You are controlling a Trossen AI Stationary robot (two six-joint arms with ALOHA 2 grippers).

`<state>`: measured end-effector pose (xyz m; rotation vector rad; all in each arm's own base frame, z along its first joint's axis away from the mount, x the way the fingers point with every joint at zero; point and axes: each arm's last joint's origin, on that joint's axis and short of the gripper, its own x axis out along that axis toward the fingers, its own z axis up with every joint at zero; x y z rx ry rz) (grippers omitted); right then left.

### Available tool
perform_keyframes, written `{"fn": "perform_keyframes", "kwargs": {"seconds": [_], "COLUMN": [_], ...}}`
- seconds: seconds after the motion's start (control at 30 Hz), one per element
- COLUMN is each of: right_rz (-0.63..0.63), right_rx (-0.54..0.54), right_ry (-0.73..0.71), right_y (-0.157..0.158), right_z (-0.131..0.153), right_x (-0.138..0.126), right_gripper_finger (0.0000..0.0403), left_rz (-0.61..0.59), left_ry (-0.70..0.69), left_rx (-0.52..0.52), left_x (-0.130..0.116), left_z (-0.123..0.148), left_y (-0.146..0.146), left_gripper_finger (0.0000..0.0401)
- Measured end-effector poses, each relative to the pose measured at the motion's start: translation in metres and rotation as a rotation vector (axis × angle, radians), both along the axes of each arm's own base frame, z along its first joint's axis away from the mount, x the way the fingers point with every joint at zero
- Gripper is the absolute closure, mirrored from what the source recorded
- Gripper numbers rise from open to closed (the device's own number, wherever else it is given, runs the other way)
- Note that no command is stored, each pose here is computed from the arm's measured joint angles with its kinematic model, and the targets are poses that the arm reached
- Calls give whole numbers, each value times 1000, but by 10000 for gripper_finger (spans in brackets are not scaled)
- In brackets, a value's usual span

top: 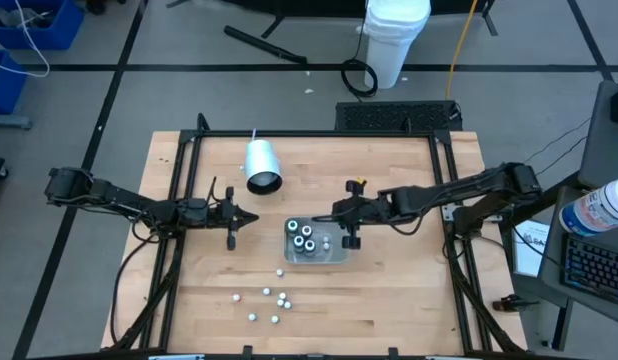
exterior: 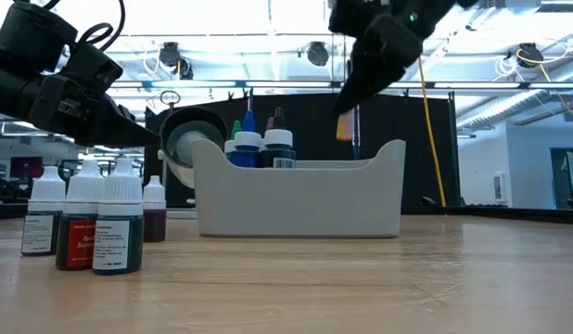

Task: Pick & Place food coloring
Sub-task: Put the orange food coloring bottle into the gray bin

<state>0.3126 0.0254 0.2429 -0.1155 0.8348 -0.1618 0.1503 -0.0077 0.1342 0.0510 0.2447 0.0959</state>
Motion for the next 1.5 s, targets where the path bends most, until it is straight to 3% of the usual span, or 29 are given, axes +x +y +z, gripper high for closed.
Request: {"fn": "perform_keyframes", "kwargs": {"seconds": [0.27, 0.6, 1.03, 1.5], "right_rz": [44, 192, 264, 260], "right_rx": [84, 65, -14, -39], "right_ry": [-80, -125, -17, 7], "right_y": [-6, 3, 5, 3], "right_z": [-17, -18, -60, -70], "right_x": [2, 9, 26, 30], "right_gripper_finger": [359, 359, 359, 359], "left_rz": [0, 0, -2, -4], "left_ry": [0, -1, 0, 3], "left_rx": [0, 2, 5, 16], "left_x": [0, 0, 0, 0], "left_z": [0, 0, 0, 0], "left_y": [0, 0, 0, 0], "left_gripper_finger": [382, 382, 382, 382]}}
